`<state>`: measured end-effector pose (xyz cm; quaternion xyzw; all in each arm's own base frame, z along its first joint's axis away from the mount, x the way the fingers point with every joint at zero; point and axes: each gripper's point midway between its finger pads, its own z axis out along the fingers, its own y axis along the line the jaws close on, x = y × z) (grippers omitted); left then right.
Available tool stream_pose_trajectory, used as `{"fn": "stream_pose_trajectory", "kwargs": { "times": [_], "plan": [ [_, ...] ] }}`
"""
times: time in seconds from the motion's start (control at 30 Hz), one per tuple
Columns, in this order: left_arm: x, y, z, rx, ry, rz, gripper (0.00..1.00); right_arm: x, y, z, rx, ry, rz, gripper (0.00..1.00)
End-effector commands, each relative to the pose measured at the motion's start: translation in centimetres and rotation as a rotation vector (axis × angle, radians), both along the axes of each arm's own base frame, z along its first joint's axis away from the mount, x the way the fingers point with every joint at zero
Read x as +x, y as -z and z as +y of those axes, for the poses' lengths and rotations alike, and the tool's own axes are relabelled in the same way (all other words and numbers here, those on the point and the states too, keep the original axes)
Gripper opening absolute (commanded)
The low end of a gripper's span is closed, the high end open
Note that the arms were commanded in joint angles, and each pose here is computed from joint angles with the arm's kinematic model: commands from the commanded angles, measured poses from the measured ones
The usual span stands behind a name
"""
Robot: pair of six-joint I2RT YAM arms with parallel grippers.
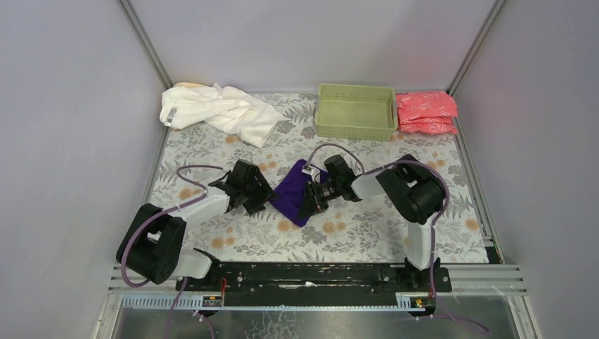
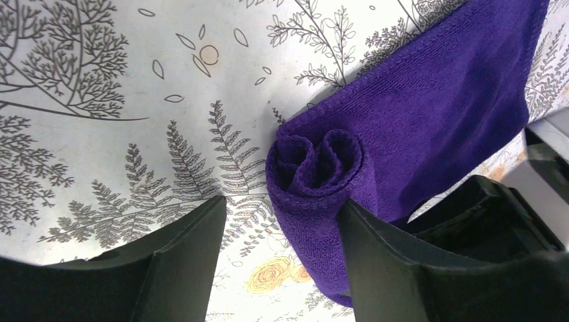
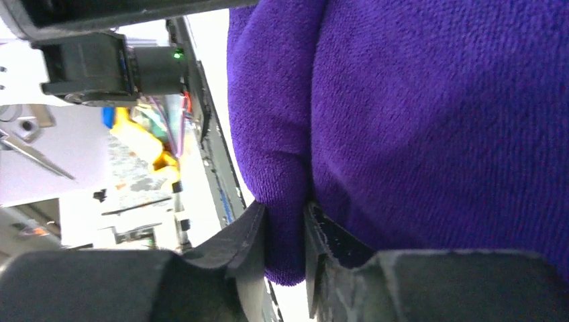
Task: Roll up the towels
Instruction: Roll the towel at the center of the board.
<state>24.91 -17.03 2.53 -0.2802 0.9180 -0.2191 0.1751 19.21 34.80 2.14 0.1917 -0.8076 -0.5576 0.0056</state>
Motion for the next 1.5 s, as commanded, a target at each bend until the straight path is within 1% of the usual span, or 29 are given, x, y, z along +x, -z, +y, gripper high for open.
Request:
{"fn": "stream_pose_trajectory", "kwargs": {
  "times": [0.0,0.03,0.13,0.2,0.27,0.43,0.53,0.67,0.83,0.97,1.1,1.17,1.23,1.33,1.43,1.47],
  "plan": [
    [-0.8,2.0,0.8,0.043,-0.004,0.02,0.61,1.3,-0.6,-1.7,-0.171,0.017,-0.216,0.35],
    [-1.0,2.3,1.0,0.051,-0.008,0.026,0.61,1.6,-1.1,-1.9,-0.196,0.019,-0.265,0.39],
    [-1.6,2.8,1.6,0.068,-0.024,0.04,0.6,2.5,-2.5,-2.6,-0.291,0.027,-0.441,0.46],
    [-1.9,3.1,1.9,0.076,-0.029,0.049,0.6,2.6,-2.9,-3.0,-0.383,0.019,-0.567,0.51],
    [-2.1,3.2,1.9,0.077,-0.031,0.053,0.6,2.9,-4.5,-2.9,-0.432,0.015,-0.717,0.53],
    [-2.4,3.2,2.2,0.081,-0.047,0.058,0.59,2.3,-6.9,-1.7,-0.479,-0.015,-1.019,0.6],
    [-2.6,3.2,2.5,0.091,-0.053,0.059,0.59,1.4,-6.9,-0.6,-0.496,-0.073,-1.138,0.62],
    [-2.6,3.3,2.5,0.093,-0.053,0.063,0.59,0.9,-5.9,0.5,-0.543,-0.14,-1.237,0.63],
    [-2.5,3.2,2.4,0.092,-0.052,0.058,0.59,0.9,-4.0,1.0,-0.58,-0.2,-1.279,0.61],
    [-2.6,3.3,2.4,0.091,-0.051,0.059,0.59,1.2,-1.2,0.9,-0.641,-0.256,-1.27,0.59],
    [-2.5,3.1,2.4,0.088,-0.047,0.055,0.59,1.3,1.2,0.3,-0.715,-0.339,-1.231,0.49],
    [-2.5,2.9,2.4,0.085,-0.045,0.045,0.59,1.0,2.3,0.0,-0.723,-0.377,-1.166,0.4],
    [-2.3,2.5,2.4,0.086,-0.048,0.034,0.6,0.6,2.4,0.0,-0.689,-0.381,-1.101,0.33],
    [-2.1,1.9,2.5,0.085,-0.052,0.015,0.6,-0.6,1.8,0.4,-0.57,-0.376,-0.963,0.22],
    [-1.9,0.9,2.7,0.083,-0.061,-0.01,0.64,-2.0,0.7,0.8,-0.428,-0.366,-0.795,0.14],
    [-1.9,0.6,2.7,0.082,-0.064,-0.018,0.65,-2.2,0.3,0.8,-0.392,-0.35,-0.741,0.13]
  ]
}}
